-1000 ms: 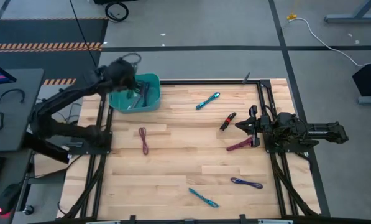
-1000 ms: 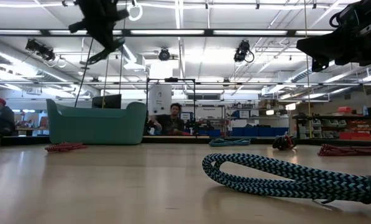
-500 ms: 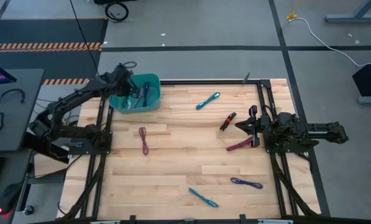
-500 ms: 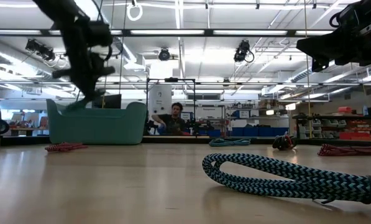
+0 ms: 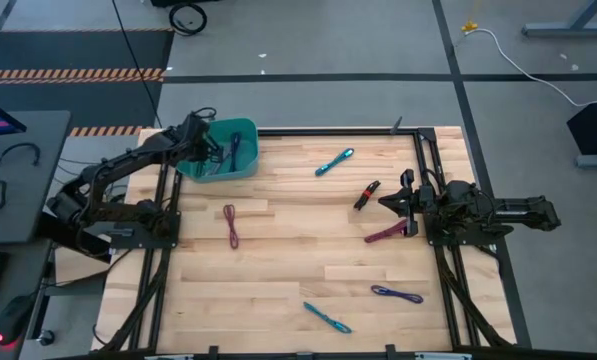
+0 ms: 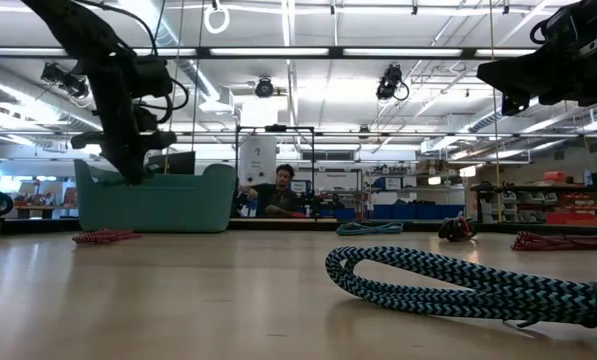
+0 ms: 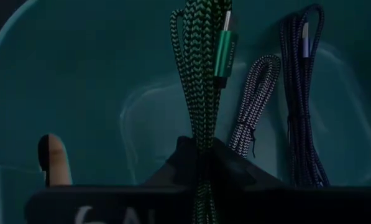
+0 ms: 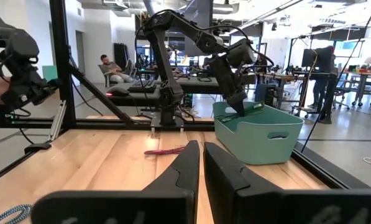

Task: Pick and place USB-C Cables
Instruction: Put the green charger cable into the green bin, then put the purple charger cable into the green bin

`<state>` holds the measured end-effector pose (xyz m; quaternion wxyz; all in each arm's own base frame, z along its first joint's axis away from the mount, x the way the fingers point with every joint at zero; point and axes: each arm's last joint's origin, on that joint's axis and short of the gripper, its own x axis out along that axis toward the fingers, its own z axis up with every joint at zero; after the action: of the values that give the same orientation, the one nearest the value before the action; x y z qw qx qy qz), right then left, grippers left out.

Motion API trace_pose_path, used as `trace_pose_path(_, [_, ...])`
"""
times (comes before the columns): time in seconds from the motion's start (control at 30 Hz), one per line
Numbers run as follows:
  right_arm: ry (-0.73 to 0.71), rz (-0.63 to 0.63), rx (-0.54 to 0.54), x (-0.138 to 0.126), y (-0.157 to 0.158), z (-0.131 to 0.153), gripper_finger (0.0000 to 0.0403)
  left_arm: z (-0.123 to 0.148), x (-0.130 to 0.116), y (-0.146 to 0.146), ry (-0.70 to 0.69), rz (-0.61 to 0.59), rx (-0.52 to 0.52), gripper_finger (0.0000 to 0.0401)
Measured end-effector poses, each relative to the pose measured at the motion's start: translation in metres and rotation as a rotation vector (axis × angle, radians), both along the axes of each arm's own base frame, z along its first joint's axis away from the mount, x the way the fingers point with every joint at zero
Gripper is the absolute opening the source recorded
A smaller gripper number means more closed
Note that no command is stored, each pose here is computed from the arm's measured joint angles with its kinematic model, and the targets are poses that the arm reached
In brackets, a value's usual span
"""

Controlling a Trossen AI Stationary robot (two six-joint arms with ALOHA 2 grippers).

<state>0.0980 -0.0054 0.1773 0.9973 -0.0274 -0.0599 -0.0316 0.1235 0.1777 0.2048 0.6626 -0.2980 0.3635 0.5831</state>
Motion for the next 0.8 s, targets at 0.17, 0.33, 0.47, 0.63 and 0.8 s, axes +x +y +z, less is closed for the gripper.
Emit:
trace_pose_path(0.17, [0.000, 0.000, 0.000, 0.000, 0.000, 0.000, 0.0029, 0.000, 0.000, 0.000, 0.007, -0.011, 0.000, 0.0077])
trace_pose_path(0.33, [0.000, 0.000, 0.000, 0.000, 0.000, 0.000, 0.0029, 0.001, 0.000, 0.000, 0.011, -0.014, -0.003, 0.0122])
trace_pose_path(0.47, [0.000, 0.000, 0.000, 0.000, 0.000, 0.000, 0.0029, 0.016, 0.005, 0.004, -0.039, -0.034, 0.009, 0.0161])
trace_pose_path(0.63, [0.000, 0.000, 0.000, 0.000, 0.000, 0.000, 0.0029, 0.057, 0.017, 0.012, -0.181, -0.135, 0.043, 0.0190])
trace_pose_path(0.8, [0.000, 0.000, 0.000, 0.000, 0.000, 0.000, 0.0029, 0.107, 0.042, 0.005, -0.378, -0.322, 0.088, 0.0189])
